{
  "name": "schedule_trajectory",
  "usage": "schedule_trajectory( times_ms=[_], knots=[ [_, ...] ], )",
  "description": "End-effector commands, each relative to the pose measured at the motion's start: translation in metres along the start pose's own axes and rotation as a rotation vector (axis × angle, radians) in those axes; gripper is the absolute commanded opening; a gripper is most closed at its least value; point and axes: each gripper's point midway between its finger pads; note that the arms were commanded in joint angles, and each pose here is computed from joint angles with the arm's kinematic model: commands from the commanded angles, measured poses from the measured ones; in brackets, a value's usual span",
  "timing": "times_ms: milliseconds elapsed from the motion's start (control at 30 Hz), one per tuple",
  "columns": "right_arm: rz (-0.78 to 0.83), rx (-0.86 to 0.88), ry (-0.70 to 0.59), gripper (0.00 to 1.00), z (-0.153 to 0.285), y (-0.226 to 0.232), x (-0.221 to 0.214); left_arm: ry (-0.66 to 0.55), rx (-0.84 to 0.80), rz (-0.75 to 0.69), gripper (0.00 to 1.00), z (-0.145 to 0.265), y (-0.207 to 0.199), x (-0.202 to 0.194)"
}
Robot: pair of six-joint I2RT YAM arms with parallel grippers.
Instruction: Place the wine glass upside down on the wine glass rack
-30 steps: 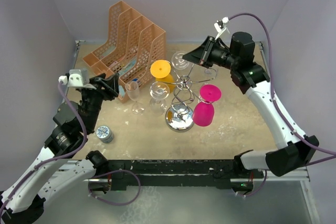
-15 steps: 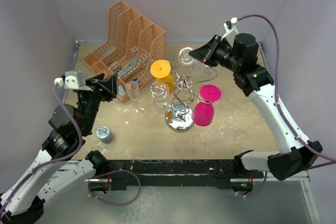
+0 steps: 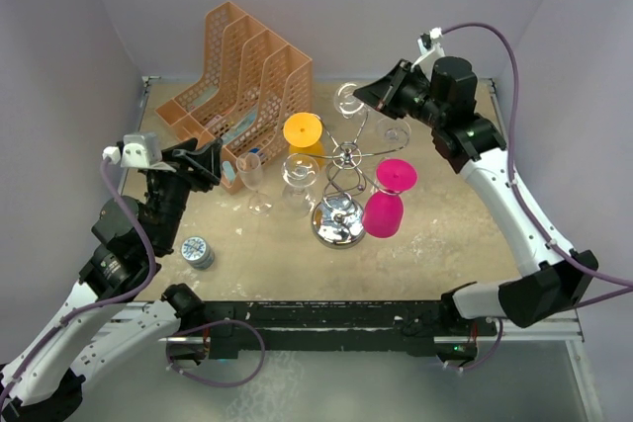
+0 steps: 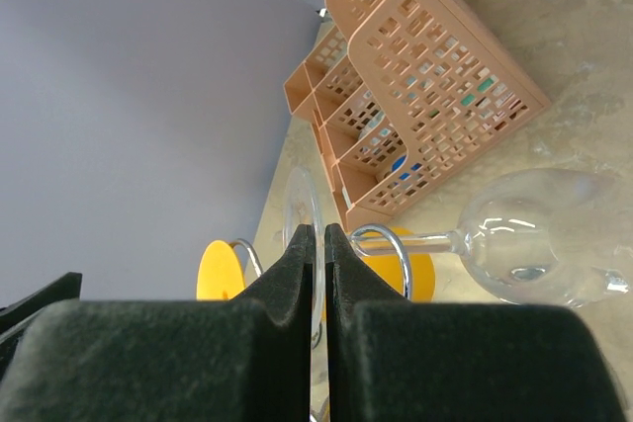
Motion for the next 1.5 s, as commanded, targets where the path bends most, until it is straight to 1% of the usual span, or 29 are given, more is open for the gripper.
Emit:
schedule_trajectory(
  times_ms=[0, 133, 400, 600, 800, 900, 1033, 1200, 1300, 1333, 1467],
  knots=[
    [0.077, 0.131, -0.092, 0.0, 0.006, 0.041, 0.031, -0.025, -0.014, 0.006, 0.52, -0.002, -0.003, 0.007],
    [0.086, 0.147, -0.067, 0.0, 0.002, 0.041, 0.026, -0.024, -0.016, 0.005, 0.52, -0.002, -0.004, 0.006],
    [0.11, 0.114, -0.029, 0.0, 0.0, 0.029, 0.016, -0.025, -0.017, 0.007, 0.52, -0.002, -0.004, 0.007],
    [0.123, 0.105, -0.013, 0.04, -0.001, 0.025, 0.012, -0.025, -0.018, 0.007, 0.52, -0.002, -0.004, 0.006],
    [0.139, 0.085, -0.012, 0.13, -0.001, 0.022, 0.012, -0.027, -0.01, 0.008, 0.52, -0.002, -0.003, 0.007],
    [0.144, 0.074, -0.015, 0.2, 0.0, 0.02, 0.013, -0.028, 0.014, 0.011, 0.52, -0.002, 0.001, 0.007],
    [0.156, 0.061, -0.016, 0.27, 0.002, 0.019, 0.015, -0.024, 0.004, 0.008, 0.52, -0.003, -0.001, 0.006],
    [0.162, 0.055, -0.018, 0.33, 0.004, 0.02, 0.016, -0.023, 0.019, 0.009, 0.52, -0.003, 0.002, 0.005],
    [0.164, 0.055, -0.028, 0.39, 0.007, 0.022, 0.018, -0.021, 0.026, 0.009, 0.52, -0.004, 0.003, 0.004],
    [0.166, 0.056, -0.035, 0.41, 0.008, 0.023, 0.02, -0.019, 0.03, 0.008, 0.52, -0.004, 0.003, 0.004],
    [0.183, 0.065, -0.064, 0.54, 0.013, 0.028, 0.027, -0.008, 0.05, 0.008, 0.52, -0.007, 0.005, 0.0]
  ],
)
Point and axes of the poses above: each gripper's point midway between its finger pads, its own z axis back along the fingers, its own y axis along the line the jaws close on, x = y × z, and after that the axes turned 4 degrees about -z, right-handed
